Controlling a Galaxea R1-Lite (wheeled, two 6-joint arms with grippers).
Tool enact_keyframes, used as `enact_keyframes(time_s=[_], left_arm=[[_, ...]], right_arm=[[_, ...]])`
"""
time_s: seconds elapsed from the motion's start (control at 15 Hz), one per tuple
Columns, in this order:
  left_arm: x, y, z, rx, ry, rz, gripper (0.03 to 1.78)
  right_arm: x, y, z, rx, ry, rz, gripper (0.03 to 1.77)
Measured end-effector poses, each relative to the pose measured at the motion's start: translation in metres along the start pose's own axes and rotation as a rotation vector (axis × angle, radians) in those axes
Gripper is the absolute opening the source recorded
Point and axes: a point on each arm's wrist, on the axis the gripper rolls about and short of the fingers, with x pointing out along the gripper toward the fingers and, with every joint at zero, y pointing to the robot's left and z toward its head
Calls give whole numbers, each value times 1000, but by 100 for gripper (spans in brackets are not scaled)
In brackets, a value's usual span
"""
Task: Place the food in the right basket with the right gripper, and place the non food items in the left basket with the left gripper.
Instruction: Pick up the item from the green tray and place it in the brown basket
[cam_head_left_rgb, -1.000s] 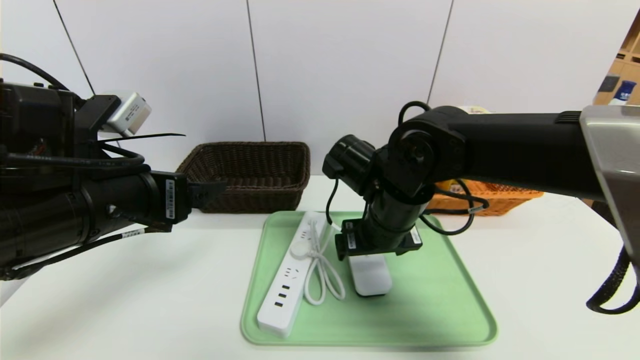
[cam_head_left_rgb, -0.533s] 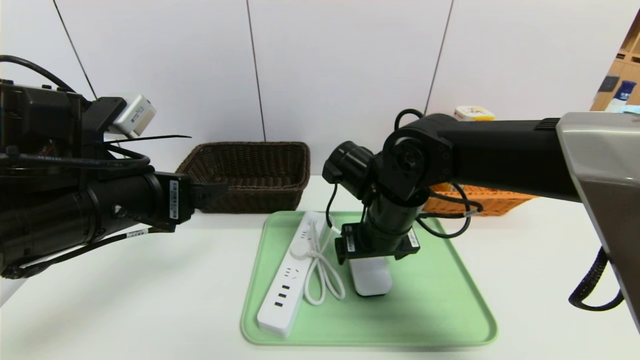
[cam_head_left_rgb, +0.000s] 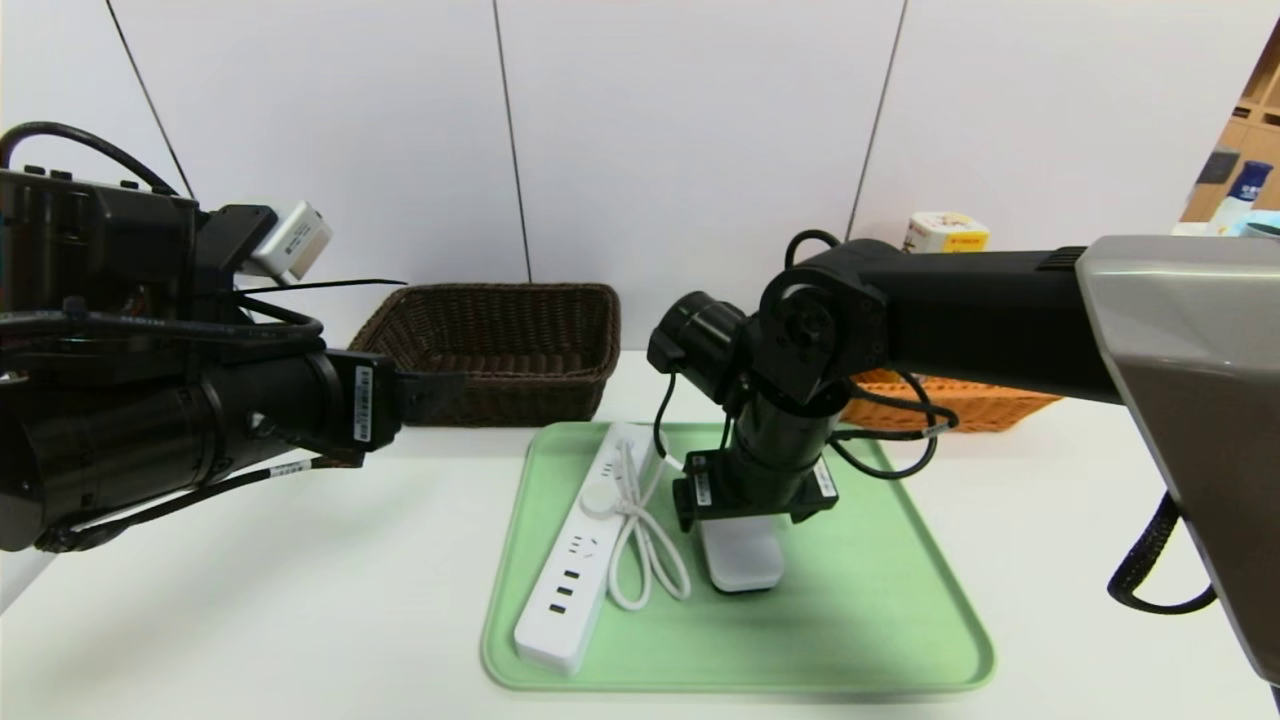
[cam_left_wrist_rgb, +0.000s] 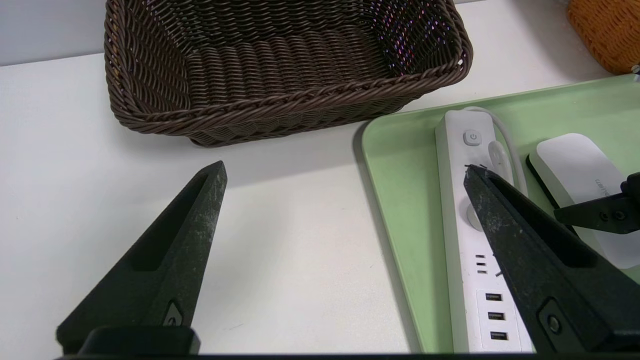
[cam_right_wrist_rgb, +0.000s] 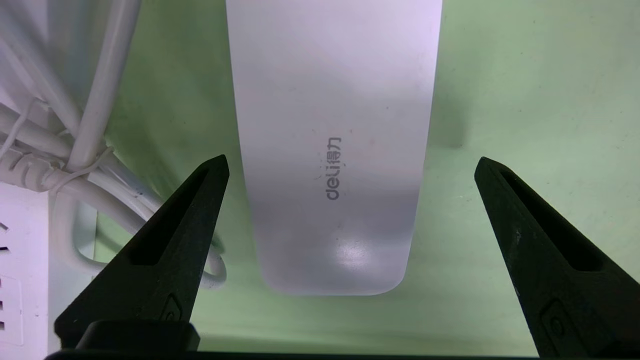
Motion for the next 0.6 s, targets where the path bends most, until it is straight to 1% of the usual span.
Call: enact_keyframes(time_s=[0.6], left_arm=[[7,-2,0,0,-1,-1,169]], right_arm=[[2,0,0,-8,5,-1,170]])
